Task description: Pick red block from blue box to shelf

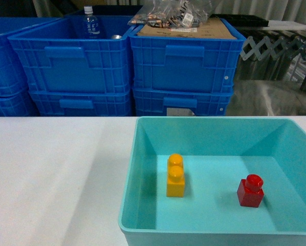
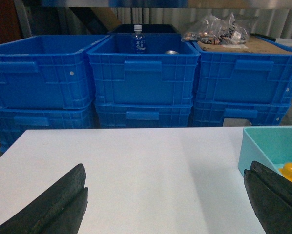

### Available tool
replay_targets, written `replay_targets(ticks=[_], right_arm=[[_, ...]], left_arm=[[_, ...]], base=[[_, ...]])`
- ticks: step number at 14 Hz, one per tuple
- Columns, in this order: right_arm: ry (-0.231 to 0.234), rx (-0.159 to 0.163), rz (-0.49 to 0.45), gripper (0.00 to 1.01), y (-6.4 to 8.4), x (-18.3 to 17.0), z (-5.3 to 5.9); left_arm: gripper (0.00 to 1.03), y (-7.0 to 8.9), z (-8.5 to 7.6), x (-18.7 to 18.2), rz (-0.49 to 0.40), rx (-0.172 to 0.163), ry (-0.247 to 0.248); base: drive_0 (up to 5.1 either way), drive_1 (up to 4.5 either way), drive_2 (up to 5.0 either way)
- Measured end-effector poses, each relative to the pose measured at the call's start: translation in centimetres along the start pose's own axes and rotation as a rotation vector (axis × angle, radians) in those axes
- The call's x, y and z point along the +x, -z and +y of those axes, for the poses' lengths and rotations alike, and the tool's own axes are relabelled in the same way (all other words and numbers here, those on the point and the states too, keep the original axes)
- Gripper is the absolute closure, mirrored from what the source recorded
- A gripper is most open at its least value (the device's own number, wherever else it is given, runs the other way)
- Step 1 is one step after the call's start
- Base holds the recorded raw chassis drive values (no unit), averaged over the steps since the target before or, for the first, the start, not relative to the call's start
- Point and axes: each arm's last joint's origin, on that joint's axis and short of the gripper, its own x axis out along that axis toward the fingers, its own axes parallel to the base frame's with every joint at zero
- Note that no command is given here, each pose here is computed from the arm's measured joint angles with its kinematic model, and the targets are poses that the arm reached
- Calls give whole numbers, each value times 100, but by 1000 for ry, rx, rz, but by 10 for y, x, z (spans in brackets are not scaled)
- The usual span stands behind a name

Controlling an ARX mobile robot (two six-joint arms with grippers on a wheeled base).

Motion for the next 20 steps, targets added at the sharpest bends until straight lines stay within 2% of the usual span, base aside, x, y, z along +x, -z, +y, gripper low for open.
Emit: replay_targets(ticks=[20], right_arm=[[0, 0, 0, 3, 0, 0, 0]], left_arm=[[5, 0, 0, 0, 0, 0, 0]], base=[[0, 0, 0]])
